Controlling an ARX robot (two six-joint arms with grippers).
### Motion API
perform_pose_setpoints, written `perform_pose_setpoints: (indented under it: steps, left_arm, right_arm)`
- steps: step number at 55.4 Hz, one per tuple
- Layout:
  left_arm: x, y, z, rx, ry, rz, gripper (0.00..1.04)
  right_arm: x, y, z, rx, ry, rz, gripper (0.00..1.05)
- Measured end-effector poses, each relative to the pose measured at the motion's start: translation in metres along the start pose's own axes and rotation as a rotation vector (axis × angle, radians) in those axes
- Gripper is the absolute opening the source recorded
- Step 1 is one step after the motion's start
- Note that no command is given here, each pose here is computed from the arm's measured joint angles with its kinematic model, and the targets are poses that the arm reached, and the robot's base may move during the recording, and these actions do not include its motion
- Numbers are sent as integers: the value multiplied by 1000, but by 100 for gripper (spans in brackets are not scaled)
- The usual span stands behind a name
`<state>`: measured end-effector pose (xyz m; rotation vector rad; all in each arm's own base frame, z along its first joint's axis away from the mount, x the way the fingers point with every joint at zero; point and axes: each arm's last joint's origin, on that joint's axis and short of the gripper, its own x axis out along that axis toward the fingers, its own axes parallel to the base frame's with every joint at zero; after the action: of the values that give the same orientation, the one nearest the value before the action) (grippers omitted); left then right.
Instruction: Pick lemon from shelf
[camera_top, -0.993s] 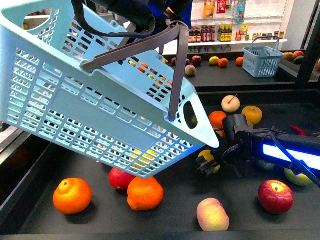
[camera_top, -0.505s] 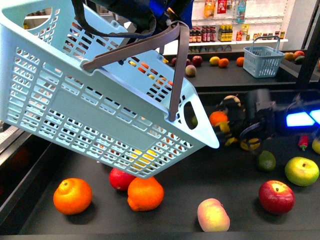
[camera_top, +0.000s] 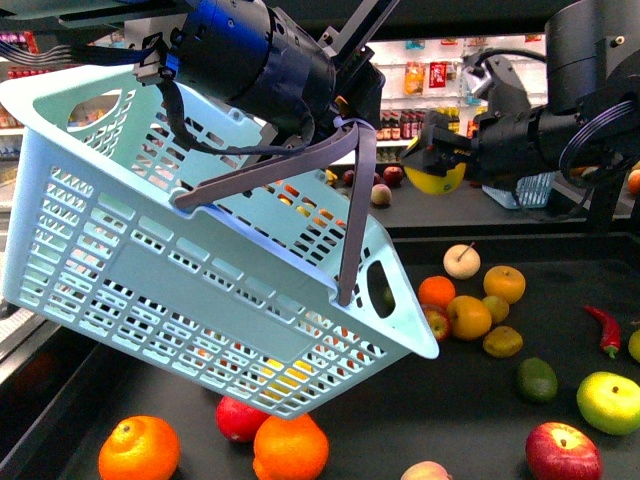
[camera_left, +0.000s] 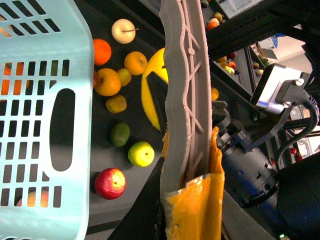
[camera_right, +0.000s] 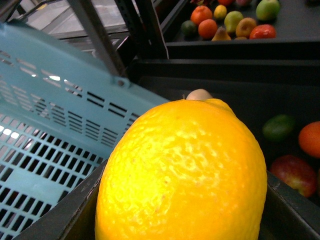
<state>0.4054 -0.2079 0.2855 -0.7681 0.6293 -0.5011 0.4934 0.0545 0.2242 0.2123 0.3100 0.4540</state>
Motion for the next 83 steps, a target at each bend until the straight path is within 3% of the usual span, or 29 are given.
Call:
perform_pose_setpoints:
  steps: [16, 30, 39, 52, 60, 71, 78, 83]
  left_arm:
    - [0, 0, 0, 0, 0, 0, 12]
    - [0, 0, 0, 0, 0, 0, 12]
    - [0, 0, 0, 0, 1, -1, 12]
    - [1, 1, -1, -11, 5, 1, 12]
    - [1, 1, -1, -10, 0, 5, 12]
    - [1, 1, -1, -10, 1, 4, 12]
    - [1, 1, -1, -11, 4, 1, 12]
    - [1, 1, -1, -11, 8, -2, 12]
  right_arm:
    - [11, 31, -26, 43, 83, 53, 72]
    - [27, 38, -55, 56, 155, 49, 72]
    - [33, 33, -65, 65, 163, 38, 99]
    - [25, 23, -50, 84, 96, 6, 97]
    - [-4, 11, -27, 57, -8, -120, 97]
    - [-86, -4, 6, -34, -205, -405, 97]
    - [-144, 7, -8, -58, -251, -536, 97]
    - [-178, 28, -31, -68, -233, -557, 97]
